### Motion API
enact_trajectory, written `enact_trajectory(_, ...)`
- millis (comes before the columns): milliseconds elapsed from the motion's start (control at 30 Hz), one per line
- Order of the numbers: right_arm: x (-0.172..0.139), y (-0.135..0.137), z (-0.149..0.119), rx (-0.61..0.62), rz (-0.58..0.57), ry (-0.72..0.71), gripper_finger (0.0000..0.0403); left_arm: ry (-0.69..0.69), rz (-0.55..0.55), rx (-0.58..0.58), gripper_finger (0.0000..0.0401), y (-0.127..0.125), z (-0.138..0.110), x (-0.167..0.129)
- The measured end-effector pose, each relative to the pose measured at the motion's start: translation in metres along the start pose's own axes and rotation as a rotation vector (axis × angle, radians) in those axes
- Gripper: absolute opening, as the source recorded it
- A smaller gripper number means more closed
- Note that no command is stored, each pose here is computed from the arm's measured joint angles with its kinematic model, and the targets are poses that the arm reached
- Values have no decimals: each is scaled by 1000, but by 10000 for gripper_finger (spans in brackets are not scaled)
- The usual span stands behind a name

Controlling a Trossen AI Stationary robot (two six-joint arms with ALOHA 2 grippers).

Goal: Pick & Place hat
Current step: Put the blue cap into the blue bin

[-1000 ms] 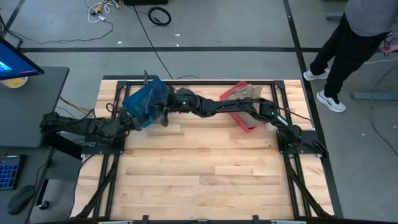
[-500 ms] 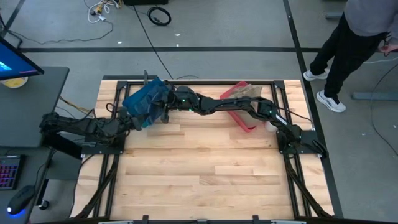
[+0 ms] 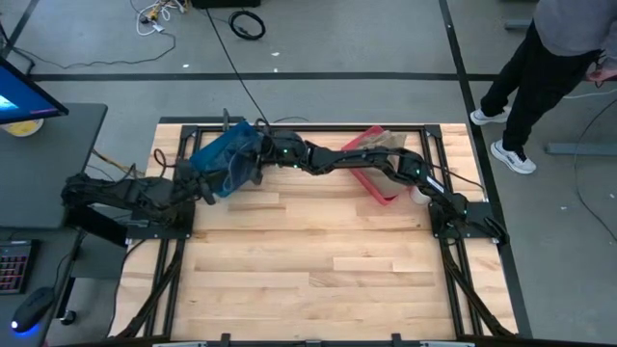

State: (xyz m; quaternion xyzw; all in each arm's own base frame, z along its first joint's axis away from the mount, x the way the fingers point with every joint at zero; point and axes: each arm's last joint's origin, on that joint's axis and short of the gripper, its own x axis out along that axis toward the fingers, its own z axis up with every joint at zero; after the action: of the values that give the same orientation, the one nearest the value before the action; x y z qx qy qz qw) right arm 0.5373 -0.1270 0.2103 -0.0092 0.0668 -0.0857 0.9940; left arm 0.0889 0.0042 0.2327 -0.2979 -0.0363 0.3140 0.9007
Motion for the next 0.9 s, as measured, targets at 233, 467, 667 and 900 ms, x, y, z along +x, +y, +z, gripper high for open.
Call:
enact_trajectory(233,0,2,1,-13,6,-15,0,69,-34,431,44,-5,-5,5)
enact_trajectory(467,0,1,1,-13,4,-14,0,181,32,738,41,-10,-26,22)
enact_trajectory(667,0,1,1,-13,4,-16,0,174,191,842,13,-11,-36,33)
enact_trajectory(900,0,2,1,-13,10,-13,0,88,347,845,6,-18,-24,39)
